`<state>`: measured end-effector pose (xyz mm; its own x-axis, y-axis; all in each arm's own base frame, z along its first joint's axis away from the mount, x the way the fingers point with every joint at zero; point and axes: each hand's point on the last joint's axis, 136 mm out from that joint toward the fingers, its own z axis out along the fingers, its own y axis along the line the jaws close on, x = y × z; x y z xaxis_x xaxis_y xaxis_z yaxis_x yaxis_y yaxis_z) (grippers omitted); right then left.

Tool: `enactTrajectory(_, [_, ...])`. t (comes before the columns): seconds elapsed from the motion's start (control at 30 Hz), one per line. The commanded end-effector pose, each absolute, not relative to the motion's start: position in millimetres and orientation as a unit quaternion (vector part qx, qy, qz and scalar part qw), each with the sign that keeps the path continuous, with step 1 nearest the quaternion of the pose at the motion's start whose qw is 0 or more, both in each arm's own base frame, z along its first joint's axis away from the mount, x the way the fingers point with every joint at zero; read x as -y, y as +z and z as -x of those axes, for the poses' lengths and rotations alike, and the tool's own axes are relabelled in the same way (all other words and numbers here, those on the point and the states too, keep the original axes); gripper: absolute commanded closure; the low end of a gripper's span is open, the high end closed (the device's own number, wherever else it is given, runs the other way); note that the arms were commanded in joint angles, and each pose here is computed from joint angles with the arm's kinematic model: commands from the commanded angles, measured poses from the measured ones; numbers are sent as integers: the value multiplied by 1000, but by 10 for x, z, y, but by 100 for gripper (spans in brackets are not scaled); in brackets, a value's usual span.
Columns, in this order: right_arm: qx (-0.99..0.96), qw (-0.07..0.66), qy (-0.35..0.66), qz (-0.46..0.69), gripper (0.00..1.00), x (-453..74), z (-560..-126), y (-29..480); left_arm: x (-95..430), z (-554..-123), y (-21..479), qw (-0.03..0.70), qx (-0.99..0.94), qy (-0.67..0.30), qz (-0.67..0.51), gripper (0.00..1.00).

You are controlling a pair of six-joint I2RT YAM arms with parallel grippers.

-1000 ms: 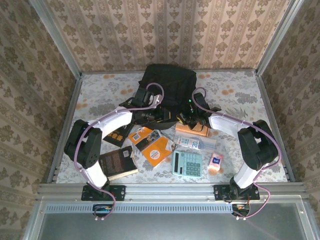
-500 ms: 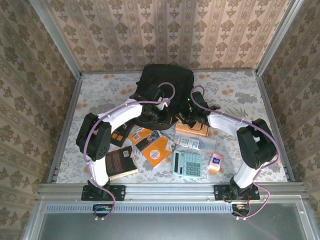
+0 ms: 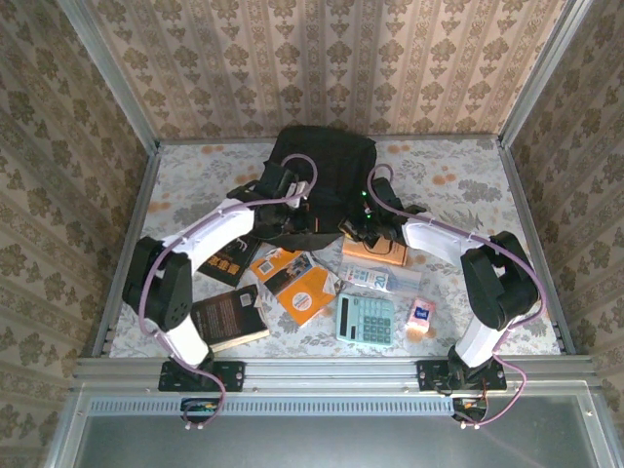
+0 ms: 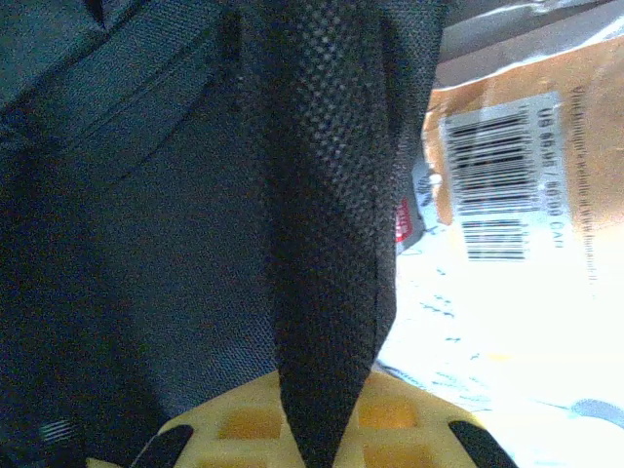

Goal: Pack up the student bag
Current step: Unzip the student bag at the top-center of the table.

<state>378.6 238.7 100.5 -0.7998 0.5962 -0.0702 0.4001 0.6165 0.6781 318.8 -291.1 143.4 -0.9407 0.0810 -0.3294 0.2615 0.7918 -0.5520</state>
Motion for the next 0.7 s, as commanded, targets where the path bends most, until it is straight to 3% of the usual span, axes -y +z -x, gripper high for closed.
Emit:
enactTrajectory(0.0, [-897,176,293,-280,100,-2184,-3852,983,2769,-3292,1700,198,-929,-305,-64,100])
enactTrajectory(0.67, [-938,251,184,-151,100,-1904,-3972,1160,2167,-3511,1820,279,-937,-210,-33,100])
